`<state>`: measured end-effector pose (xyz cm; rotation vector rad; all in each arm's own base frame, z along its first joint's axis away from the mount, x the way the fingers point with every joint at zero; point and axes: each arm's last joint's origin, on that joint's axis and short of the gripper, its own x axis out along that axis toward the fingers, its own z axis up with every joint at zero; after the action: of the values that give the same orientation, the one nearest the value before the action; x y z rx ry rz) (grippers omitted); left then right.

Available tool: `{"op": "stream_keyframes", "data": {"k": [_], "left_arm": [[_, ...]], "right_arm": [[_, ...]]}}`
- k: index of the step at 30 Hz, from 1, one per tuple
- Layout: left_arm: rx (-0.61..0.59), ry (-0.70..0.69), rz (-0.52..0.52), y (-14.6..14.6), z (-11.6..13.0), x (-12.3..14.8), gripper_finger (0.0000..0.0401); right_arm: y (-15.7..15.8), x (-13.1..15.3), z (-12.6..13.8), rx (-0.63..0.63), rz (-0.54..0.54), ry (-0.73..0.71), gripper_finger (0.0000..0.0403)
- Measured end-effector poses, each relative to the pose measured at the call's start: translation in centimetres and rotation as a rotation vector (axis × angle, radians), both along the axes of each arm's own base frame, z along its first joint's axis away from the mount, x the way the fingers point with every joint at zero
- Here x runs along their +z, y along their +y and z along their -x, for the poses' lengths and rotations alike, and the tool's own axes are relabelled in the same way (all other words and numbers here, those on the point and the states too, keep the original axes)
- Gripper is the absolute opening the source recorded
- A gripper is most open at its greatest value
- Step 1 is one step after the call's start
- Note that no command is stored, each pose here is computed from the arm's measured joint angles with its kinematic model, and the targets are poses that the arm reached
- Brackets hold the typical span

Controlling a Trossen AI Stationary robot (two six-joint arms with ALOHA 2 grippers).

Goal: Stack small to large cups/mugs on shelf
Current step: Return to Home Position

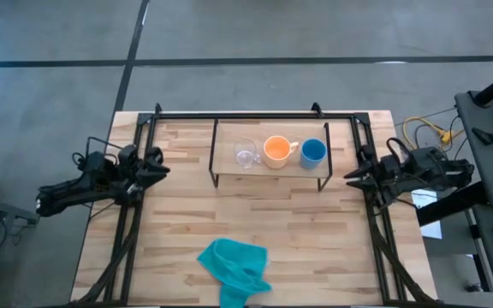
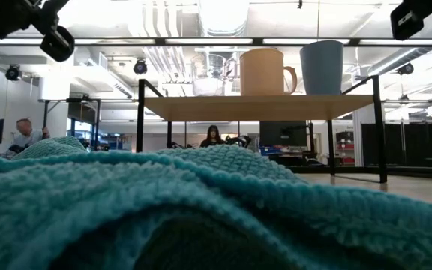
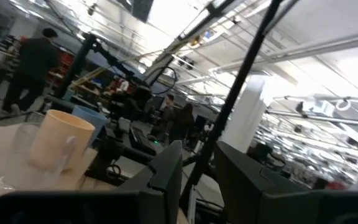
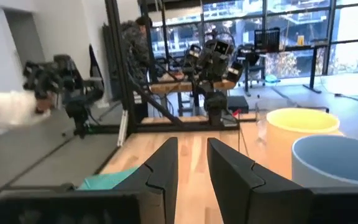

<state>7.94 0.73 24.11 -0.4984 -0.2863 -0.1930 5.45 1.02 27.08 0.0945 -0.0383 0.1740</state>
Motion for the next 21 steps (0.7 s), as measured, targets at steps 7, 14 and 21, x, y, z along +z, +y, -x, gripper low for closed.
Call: {"op": "stream_keyframes", "data": {"k": [7,14,21], "left_arm": [[-0.027,0.013,-0.019,-0.1,-0.1,-0.4,0.0081],[-0.027,0.035,-0.021,0.0,-0.4,-1.3,0.0081],[-0.029,0.011,-0.024,0.0,-0.7,-2.1,0.0081]], "right_arm": [[0.1,-1.5,-0.7,0.001,-0.037,0.06,0.0075],[0.3,-2.6,-1.3,0.001,-0.071,0.088,0.0069],[0.4,-4.4,-2.1,0.001,-0.067,0.106,0.0077]]}}
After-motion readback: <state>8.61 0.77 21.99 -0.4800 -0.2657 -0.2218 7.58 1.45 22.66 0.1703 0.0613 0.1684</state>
